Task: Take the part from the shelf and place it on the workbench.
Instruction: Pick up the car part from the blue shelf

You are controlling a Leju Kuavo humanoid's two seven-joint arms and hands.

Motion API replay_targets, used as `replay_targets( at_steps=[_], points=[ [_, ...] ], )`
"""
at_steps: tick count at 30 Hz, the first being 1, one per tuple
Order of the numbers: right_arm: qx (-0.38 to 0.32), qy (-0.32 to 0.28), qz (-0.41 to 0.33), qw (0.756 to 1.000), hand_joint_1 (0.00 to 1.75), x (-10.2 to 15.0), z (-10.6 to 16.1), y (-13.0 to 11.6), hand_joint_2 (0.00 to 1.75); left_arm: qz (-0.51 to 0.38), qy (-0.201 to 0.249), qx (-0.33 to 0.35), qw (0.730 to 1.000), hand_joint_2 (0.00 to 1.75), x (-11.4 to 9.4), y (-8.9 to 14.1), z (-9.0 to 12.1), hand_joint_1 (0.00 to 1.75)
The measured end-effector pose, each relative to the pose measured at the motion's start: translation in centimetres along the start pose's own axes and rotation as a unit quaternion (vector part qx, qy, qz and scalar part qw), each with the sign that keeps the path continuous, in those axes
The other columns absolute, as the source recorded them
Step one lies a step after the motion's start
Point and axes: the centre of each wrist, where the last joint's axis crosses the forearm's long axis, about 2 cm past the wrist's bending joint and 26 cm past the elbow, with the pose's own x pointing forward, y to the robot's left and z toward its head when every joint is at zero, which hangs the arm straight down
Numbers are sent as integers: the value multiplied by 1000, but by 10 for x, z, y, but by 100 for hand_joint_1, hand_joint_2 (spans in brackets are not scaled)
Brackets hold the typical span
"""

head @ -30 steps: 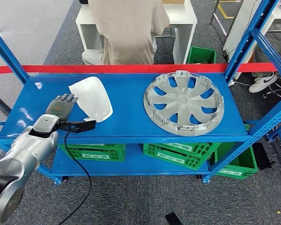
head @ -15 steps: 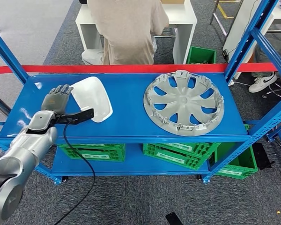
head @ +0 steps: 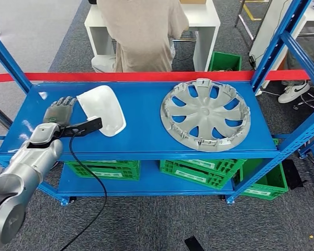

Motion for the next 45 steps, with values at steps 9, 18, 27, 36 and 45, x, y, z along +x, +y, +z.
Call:
replay_targets(
  at_steps=[9,18,27,36,45],
  points=[
    [5,-3,6,1000,0,5,0,-1,0,58,-44,-55,996,175,30,-18,7,0],
    [6,-2,8,1000,0,6,0,-1,0,84,-74,-74,991,175,61,-29,13,0],
    [6,-2,9,1000,0,5,0,0,0,94,-75,-81,989,175,70,-31,15,0],
    [6,-2,12,1000,0,6,0,0,0,112,-56,-87,988,175,69,-35,17,0],
    [7,-2,15,1000,0,6,0,0,0,72,-19,-109,991,175,69,-37,17,0]
  ],
)
